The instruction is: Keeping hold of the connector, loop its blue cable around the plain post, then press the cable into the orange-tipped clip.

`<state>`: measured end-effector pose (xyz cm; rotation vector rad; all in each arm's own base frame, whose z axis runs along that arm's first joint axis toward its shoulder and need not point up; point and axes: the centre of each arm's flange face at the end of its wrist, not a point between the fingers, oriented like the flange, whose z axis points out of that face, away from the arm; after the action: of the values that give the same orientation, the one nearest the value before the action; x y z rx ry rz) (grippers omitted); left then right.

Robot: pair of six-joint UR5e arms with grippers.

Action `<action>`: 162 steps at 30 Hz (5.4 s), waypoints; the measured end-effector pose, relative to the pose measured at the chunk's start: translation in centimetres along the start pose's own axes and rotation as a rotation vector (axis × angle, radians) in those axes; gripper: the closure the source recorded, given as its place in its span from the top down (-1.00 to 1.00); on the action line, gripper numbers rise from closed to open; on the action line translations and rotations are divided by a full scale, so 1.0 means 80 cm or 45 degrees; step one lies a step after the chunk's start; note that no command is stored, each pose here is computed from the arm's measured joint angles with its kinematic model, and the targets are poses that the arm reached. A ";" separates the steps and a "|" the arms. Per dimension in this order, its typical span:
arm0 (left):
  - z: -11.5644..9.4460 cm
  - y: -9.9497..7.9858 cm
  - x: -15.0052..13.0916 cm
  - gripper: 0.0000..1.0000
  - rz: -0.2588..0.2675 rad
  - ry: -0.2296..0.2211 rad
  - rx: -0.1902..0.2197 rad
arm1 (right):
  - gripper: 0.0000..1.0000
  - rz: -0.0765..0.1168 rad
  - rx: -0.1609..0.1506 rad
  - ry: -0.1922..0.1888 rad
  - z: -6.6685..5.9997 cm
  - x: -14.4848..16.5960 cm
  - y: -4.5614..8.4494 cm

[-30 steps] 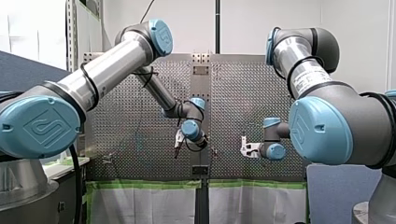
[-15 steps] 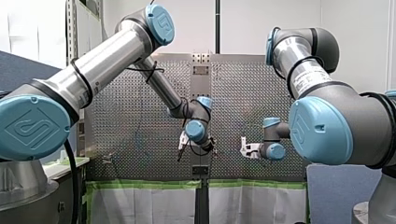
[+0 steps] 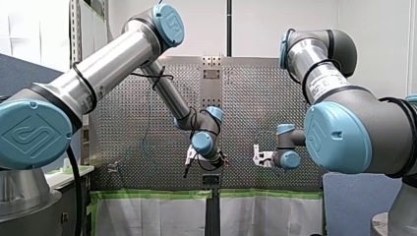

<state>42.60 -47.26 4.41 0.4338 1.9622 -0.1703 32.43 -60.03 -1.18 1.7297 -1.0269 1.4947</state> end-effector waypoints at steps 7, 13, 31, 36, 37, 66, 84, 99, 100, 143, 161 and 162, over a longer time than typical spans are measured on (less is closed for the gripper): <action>0.003 -0.001 -0.003 1.00 -0.042 -0.035 0.002 | -1.00 0.000 0.001 -0.001 0.000 -0.001 -0.001; 0.004 -0.001 -0.004 1.00 -0.055 -0.043 0.000 | -1.00 0.000 0.001 -0.002 0.000 -0.001 -0.001; -0.001 0.010 0.003 1.00 -0.067 -0.004 -0.086 | -1.00 0.000 0.004 -0.003 0.000 -0.001 -0.003; -0.004 0.016 0.008 1.00 -0.030 0.009 -0.137 | -1.00 0.000 0.006 -0.003 0.000 -0.001 -0.004; -0.004 0.018 0.009 1.00 -0.024 0.010 -0.150 | -1.00 0.000 0.007 -0.003 0.000 -0.001 -0.004; -0.004 0.022 0.008 1.00 0.154 0.005 -0.210 | -1.00 -0.005 0.013 -0.005 0.000 -0.001 -0.009; 0.001 0.032 0.003 1.00 0.275 -0.019 -0.289 | -1.00 -0.006 0.020 -0.004 0.000 -0.001 -0.013; 0.021 0.023 -0.005 1.00 0.177 -0.156 -0.203 | -1.00 -0.007 0.026 -0.004 0.000 -0.001 -0.018; 0.025 0.020 -0.004 1.00 0.159 -0.168 -0.189 | -1.00 -0.007 0.026 -0.004 0.000 -0.001 -0.018; 0.055 -0.001 0.037 1.00 0.021 -0.135 -0.012 | -1.00 -0.009 0.038 -0.007 0.000 -0.002 -0.026; 0.054 0.000 0.038 1.00 0.026 -0.126 -0.013 | -1.00 -0.009 0.041 -0.006 0.000 -0.002 -0.028; 0.054 -0.001 0.038 1.00 0.026 -0.126 -0.012 | -1.00 -0.010 0.041 -0.005 0.000 -0.001 -0.028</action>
<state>45.18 -47.98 -0.15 0.4307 1.8601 -0.1662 34.34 -58.92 -1.23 1.7577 -1.0024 1.5115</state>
